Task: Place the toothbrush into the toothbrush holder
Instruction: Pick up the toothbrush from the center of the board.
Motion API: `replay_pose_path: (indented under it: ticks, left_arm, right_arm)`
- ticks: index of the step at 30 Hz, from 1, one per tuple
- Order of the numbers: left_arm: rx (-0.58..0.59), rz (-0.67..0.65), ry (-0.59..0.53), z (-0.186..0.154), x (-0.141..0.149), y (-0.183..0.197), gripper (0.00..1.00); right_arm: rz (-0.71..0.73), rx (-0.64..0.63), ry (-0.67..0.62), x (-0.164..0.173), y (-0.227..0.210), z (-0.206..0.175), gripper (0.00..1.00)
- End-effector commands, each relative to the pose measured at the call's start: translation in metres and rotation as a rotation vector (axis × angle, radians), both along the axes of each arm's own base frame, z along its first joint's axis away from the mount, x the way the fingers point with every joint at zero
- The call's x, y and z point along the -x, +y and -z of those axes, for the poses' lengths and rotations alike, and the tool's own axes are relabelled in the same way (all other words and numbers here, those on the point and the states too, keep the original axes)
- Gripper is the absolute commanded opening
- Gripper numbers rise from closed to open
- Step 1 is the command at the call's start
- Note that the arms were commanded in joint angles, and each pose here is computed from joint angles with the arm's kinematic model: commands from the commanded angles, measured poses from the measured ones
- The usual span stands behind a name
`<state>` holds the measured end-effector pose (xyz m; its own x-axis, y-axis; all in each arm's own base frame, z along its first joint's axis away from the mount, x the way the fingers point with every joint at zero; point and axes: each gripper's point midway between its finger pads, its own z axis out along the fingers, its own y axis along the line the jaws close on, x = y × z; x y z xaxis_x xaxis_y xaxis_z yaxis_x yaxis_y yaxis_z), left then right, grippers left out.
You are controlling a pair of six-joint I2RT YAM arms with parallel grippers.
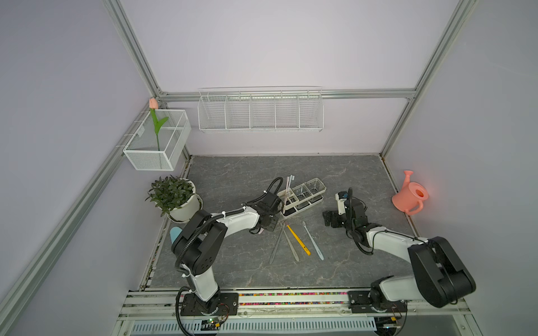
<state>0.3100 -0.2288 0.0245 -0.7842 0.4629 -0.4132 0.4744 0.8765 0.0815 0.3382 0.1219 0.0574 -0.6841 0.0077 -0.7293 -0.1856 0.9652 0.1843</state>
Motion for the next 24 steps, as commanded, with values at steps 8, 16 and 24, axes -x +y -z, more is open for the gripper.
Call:
replay_pose_path:
  ticks: [8,16,24]
  left_arm:
    - [0.027,-0.023,-0.04,-0.022,0.002,0.007,0.2]
    - [0.06,-0.052,-0.021,-0.036,0.018,0.014,0.18]
    - [0.07,-0.09,-0.014,-0.052,0.022,0.019,0.18]
  right_arm:
    - [-0.011,-0.003,-0.02,-0.002,0.0,-0.004,0.94]
    - [-0.01,-0.002,-0.017,-0.002,0.0,-0.004,0.94]
    - [-0.012,-0.002,-0.018,-0.002,0.001,-0.004,0.94]
